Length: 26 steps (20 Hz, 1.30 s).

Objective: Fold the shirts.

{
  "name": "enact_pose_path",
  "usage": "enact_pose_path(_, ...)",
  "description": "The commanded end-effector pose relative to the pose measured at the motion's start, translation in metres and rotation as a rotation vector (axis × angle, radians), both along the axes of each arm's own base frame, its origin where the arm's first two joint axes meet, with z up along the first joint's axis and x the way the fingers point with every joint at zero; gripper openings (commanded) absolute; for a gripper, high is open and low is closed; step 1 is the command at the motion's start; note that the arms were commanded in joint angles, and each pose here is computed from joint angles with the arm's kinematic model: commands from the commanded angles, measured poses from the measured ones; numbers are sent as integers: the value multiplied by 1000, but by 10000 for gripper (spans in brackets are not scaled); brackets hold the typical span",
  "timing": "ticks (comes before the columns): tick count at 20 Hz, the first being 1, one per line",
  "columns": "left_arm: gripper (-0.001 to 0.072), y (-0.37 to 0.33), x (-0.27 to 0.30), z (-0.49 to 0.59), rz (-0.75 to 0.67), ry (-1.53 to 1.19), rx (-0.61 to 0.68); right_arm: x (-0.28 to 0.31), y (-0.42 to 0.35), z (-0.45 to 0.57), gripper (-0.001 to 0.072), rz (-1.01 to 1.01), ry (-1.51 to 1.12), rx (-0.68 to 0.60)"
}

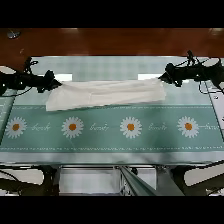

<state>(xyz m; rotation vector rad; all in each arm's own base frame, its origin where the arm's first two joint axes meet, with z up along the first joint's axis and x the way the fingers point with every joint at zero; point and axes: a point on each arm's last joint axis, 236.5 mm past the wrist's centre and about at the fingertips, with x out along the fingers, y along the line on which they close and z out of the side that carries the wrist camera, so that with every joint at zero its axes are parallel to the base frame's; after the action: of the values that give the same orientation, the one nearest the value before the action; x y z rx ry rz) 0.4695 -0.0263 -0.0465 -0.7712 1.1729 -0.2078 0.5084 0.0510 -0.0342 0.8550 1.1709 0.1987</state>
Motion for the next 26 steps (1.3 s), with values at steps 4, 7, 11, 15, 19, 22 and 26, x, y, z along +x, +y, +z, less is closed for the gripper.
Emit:
enact_pose_path(4,704,10,-2,7,-100,6,25,-2,-16,-9,625,44,18,-3)
enact_pose_path(7,701,72,-45,9,-130,192,170,-35,-53,-18,624,70,135,-23)
enact_pose_path(11,701,106,-76,14,-7,237,212,-68,-72,-49,624,99,297,-114)
enact_pose_path(15,701,73,-68,36,64,21,214,-60,-31,-61,624,131,302,-11)
enact_pose_path(19,701,-24,-92,51,-191,-1,74,-49,19,-63,612,171,282,87)
enact_pose_path(22,632,-71,-92,50,-326,-45,95,-49,30,-51,39,216,275,79)
enact_pose_path(26,19,-117,-94,48,-443,-106,113,-79,2,-19,32,326,255,-146)
